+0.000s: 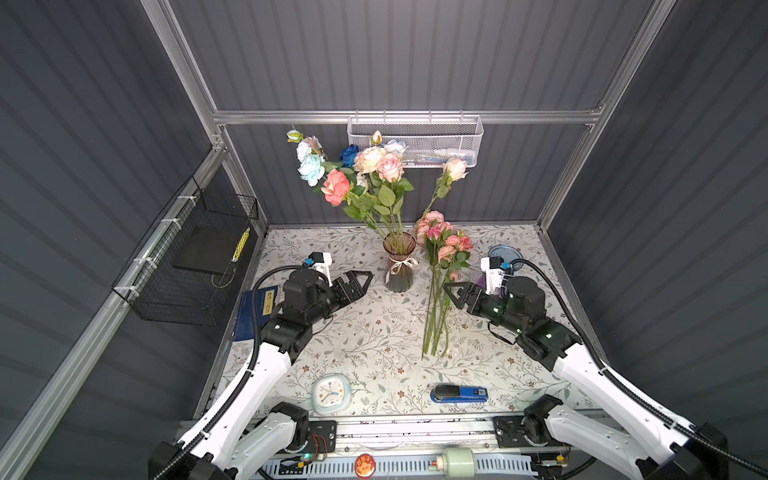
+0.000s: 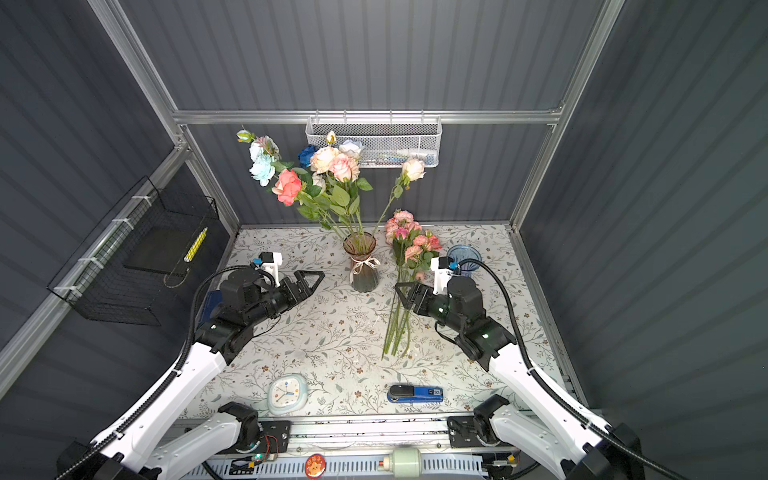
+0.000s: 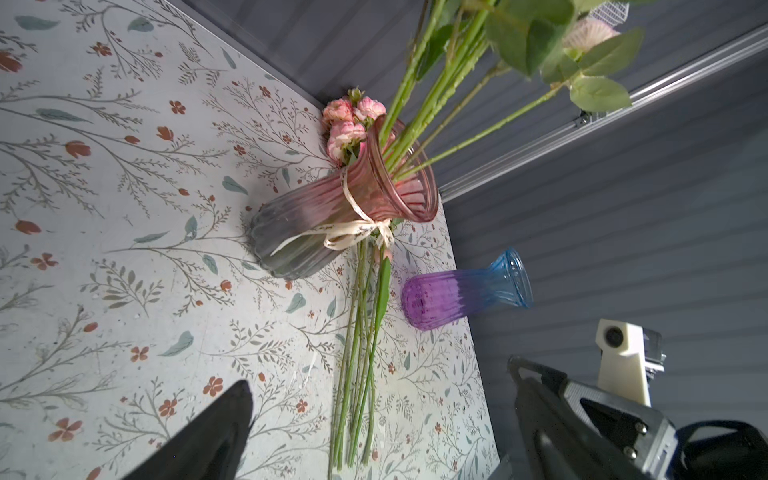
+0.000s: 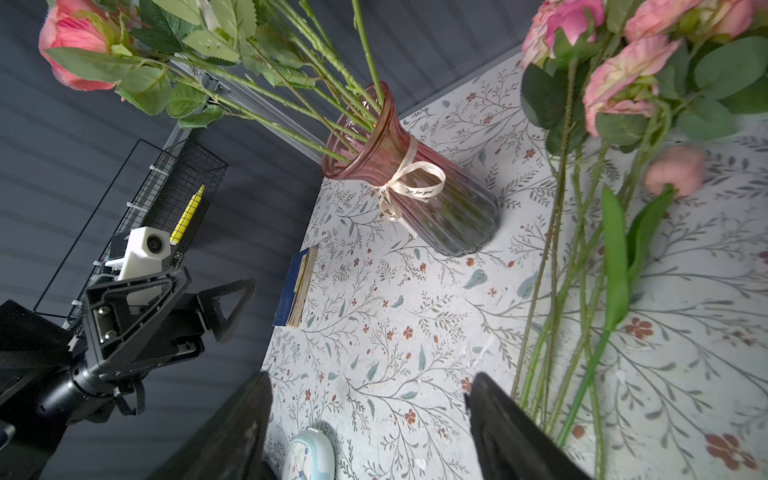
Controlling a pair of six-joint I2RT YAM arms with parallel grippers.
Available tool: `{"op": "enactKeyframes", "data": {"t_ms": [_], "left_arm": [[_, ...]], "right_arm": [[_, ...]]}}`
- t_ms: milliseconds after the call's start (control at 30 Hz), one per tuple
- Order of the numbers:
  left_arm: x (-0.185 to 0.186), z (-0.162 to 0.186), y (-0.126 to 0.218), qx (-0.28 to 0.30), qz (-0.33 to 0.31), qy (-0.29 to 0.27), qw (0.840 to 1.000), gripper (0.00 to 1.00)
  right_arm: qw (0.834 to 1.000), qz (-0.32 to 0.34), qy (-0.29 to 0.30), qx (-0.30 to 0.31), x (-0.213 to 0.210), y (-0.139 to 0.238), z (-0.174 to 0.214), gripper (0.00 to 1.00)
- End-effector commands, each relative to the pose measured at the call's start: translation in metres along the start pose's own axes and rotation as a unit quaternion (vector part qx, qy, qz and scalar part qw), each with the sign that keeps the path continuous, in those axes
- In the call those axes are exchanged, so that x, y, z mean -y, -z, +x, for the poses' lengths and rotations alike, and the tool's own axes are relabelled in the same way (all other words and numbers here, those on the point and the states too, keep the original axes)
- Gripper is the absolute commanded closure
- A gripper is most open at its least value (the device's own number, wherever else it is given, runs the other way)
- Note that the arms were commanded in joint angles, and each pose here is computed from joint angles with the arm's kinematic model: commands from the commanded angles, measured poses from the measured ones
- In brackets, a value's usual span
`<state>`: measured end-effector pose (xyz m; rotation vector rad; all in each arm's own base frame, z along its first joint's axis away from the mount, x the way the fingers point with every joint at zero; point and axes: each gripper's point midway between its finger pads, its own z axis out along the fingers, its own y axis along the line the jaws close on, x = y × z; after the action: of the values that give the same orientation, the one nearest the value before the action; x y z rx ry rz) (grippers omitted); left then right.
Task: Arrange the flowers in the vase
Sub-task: 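Open both grippers and withdraw the right arm past the purple vase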
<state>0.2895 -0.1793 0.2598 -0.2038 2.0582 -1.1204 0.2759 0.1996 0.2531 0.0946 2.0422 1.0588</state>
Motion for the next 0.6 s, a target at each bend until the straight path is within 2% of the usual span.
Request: {"op": "enactKeyframes", "data": {"t_ms": [0,100,267,433,567], "left_arm": [[0.007,0.012,0.011,-0.004,0.037,0.003,0.999,0.00],[-0.001,0.023,0.015,-0.008,0.036,0.005,0.999,0.00],[-0.012,0.040,0.010,-0.035,0.035,0.015,0.999,0.00],[-0.021,0.047,0.008,-0.041,0.027,0.023,0.999,0.00],[-0.022,0.048,0.012,-0.039,0.023,0.018,0.999,0.00]], "right_arm": [[0.999,0.048,0.006,-0.017,0.018,0.011,0.011,0.23],[0.997,0.080,0.008,-0.010,0.028,0.022,0.010,0.23],[0.987,0.154,0.014,0.044,0.041,0.054,-0.012,0.21],[0.964,0.240,0.000,0.117,0.058,0.086,-0.046,0.19],[0.946,0.279,-0.020,0.166,0.069,0.102,-0.078,0.18]]}}
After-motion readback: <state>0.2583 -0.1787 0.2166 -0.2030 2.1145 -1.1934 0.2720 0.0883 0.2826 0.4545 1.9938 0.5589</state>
